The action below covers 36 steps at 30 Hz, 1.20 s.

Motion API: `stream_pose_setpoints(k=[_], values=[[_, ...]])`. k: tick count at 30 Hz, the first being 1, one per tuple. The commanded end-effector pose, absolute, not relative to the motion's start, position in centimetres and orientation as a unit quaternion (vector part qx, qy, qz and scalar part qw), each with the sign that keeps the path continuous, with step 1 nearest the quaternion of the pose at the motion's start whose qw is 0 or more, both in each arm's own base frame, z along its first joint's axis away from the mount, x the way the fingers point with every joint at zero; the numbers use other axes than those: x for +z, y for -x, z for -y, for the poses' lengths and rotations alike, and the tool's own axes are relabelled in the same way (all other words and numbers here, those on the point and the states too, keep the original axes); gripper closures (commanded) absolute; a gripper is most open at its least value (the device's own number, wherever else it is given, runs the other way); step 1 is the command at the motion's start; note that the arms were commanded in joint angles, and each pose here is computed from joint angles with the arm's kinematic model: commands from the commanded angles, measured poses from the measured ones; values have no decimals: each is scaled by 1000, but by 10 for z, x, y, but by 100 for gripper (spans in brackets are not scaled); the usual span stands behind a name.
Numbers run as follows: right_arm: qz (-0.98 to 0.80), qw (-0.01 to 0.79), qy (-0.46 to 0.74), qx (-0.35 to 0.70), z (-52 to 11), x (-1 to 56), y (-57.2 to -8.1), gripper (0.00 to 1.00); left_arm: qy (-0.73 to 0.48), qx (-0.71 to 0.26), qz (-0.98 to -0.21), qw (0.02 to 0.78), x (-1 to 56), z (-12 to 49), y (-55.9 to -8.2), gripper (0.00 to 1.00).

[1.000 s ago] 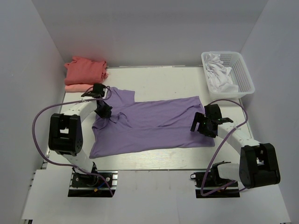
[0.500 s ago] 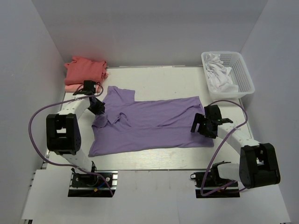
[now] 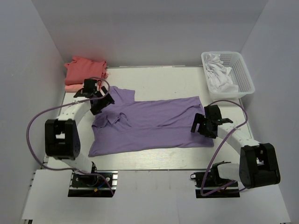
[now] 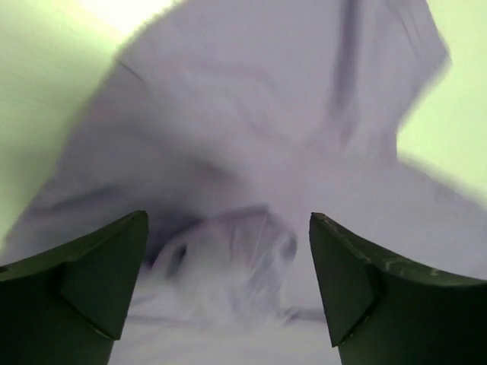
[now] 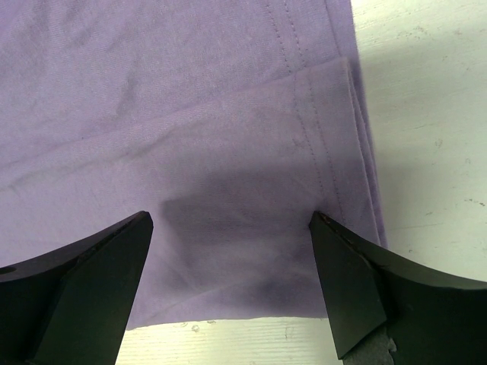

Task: Fold and stack the t-shirts
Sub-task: Fold the flattened tshirt in 1/3 of the way

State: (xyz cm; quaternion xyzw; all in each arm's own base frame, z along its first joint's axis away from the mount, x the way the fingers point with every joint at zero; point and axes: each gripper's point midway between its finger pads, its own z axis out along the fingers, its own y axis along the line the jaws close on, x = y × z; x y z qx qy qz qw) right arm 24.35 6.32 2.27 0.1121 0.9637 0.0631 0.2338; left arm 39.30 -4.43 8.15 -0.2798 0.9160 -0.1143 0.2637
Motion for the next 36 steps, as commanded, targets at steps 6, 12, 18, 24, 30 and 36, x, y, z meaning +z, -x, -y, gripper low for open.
stream_pose_setpoints(k=[6,12,18,24,30,36], values=[[-966,227,-103,64,-63,15,-239,10,59,-70,-928,360,136,84,-376,0],[-969,219,-96,64,-64,12,-238,10,77,227,-931,275,97,32,-345,0],[-974,196,-88,71,-69,4,-236,10,-8,207,-931,300,103,59,-349,1],[-974,198,-89,67,-67,4,-237,10,-92,152,-938,297,87,93,-341,0],[-974,198,-91,58,-64,3,-234,10,-123,137,-944,273,71,104,-331,0],[-973,203,-94,58,-63,5,-236,10,-129,144,-941,277,68,102,-334,0]])
